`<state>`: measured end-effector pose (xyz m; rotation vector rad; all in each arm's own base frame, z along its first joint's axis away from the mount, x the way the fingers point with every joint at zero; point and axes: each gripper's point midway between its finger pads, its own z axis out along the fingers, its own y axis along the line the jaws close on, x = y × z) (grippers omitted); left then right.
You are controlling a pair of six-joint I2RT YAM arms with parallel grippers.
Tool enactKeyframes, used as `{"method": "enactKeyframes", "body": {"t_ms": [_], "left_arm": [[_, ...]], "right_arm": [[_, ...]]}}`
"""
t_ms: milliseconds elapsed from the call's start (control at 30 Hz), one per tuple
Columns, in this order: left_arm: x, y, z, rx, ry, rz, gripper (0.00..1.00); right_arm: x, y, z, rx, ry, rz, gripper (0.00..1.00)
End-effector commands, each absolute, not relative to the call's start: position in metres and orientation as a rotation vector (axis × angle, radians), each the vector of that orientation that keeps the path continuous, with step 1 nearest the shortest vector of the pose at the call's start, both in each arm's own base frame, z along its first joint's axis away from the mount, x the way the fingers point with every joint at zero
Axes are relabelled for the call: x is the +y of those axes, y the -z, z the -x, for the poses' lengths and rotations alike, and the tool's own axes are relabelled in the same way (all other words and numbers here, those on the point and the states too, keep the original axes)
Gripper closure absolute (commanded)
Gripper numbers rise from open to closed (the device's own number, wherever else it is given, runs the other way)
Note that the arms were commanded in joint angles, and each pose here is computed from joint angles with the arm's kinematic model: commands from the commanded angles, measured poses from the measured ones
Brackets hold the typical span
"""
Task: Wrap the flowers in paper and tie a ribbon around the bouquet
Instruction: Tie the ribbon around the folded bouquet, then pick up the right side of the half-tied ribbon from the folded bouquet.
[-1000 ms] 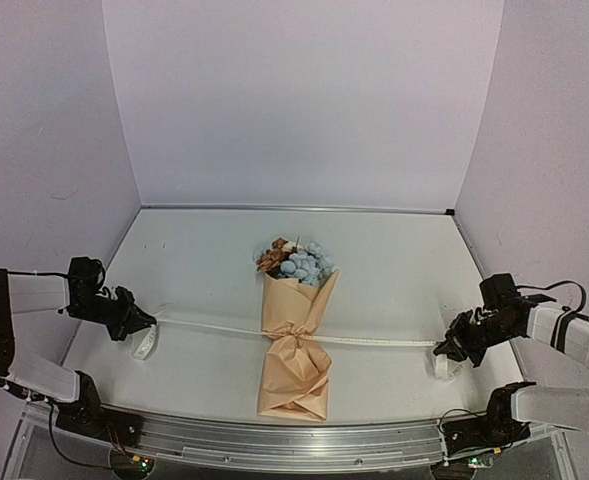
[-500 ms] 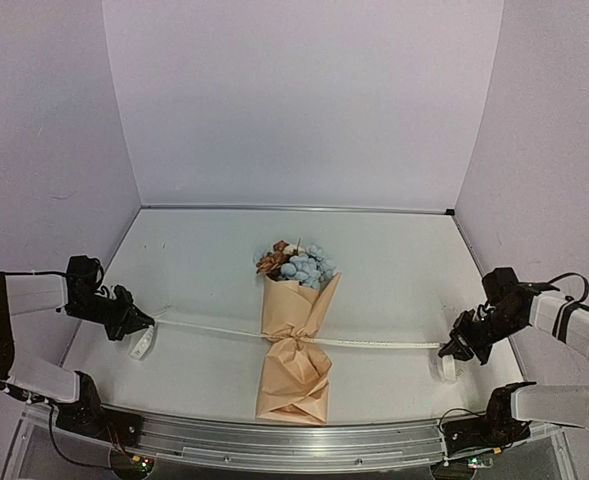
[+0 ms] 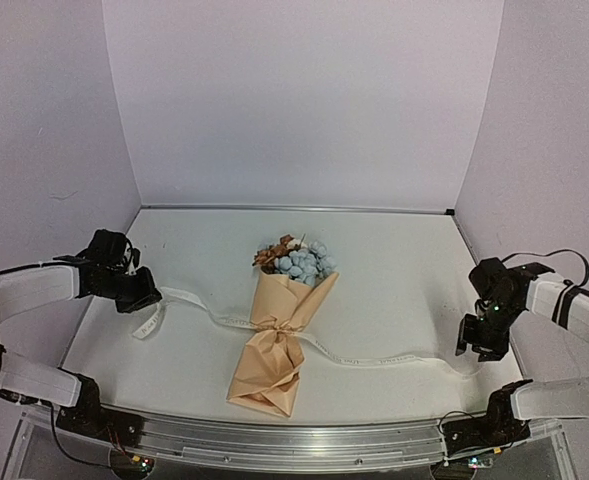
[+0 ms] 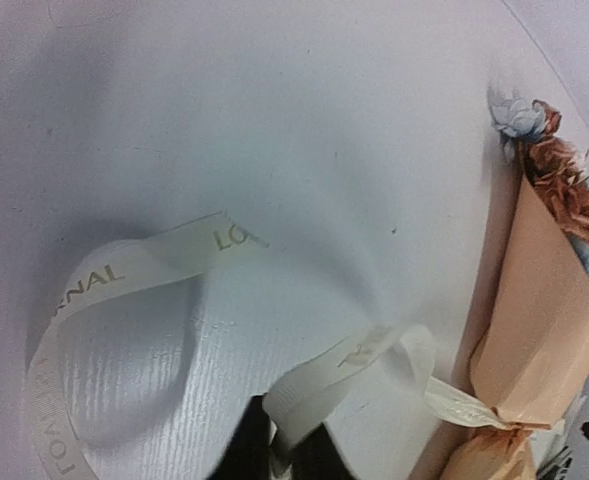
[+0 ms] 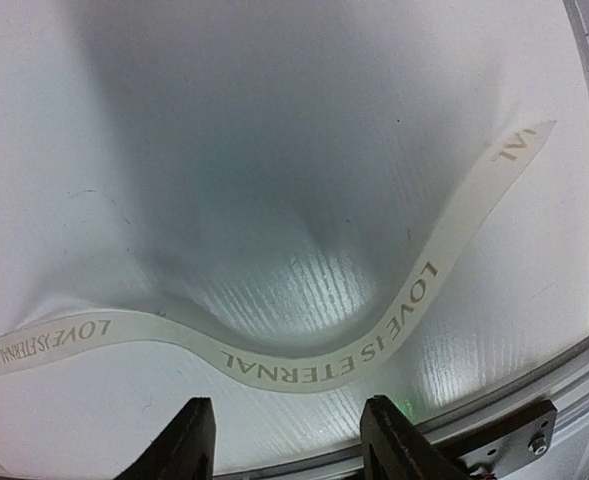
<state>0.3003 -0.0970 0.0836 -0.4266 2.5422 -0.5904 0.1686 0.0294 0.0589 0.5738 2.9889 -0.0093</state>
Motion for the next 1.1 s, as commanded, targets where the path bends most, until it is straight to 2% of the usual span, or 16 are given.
{"method": "enactKeyframes", "body": {"t_ms": [0,33,67,133,233,300,467,800,967,1067], "left_arm": [[-0.068,-0.098,-0.310,2.498,0.341,0.476,0.64],[-0.061,-0.105,-0.313,2.468,0.297,0.493,0.48],[-0.057,-0.113,-0.317,2.442,0.274,0.497,0.41],[-0.054,-0.133,-0.325,2.393,0.254,0.472,0.33],[-0.064,-0.155,-0.335,2.352,0.233,0.357,0.29],[-0.075,-0.162,-0.340,2.348,0.234,0.287,0.28],[-0.097,-0.170,-0.346,2.325,0.278,0.217,0.27],[-0.128,-0.149,-0.332,2.398,0.352,0.153,0.28],[-0.128,-0.143,-0.328,2.415,0.349,0.140,0.29],[-0.132,-0.142,-0.328,2.422,0.355,0.114,0.29]], "right_arm": [[0.032,-0.087,-0.186,2.949,0.121,-0.287,0.35],[0.037,-0.090,-0.188,2.946,0.122,-0.223,0.32],[0.041,-0.093,-0.192,2.937,0.118,-0.164,0.30],[0.057,-0.096,-0.202,2.913,0.057,-0.057,0.26],[0.089,-0.099,-0.218,2.845,-0.041,0.142,0.20],[0.117,-0.098,-0.227,2.797,-0.119,0.303,0.13],[0.202,-0.087,-0.243,2.521,-0.276,0.740,0.07],[0.331,-0.054,-0.225,2.206,-0.363,1.233,0.11],[0.342,-0.040,-0.224,2.161,-0.260,1.274,0.13],[0.340,-0.031,-0.236,2.162,-0.182,1.234,0.20]]}}
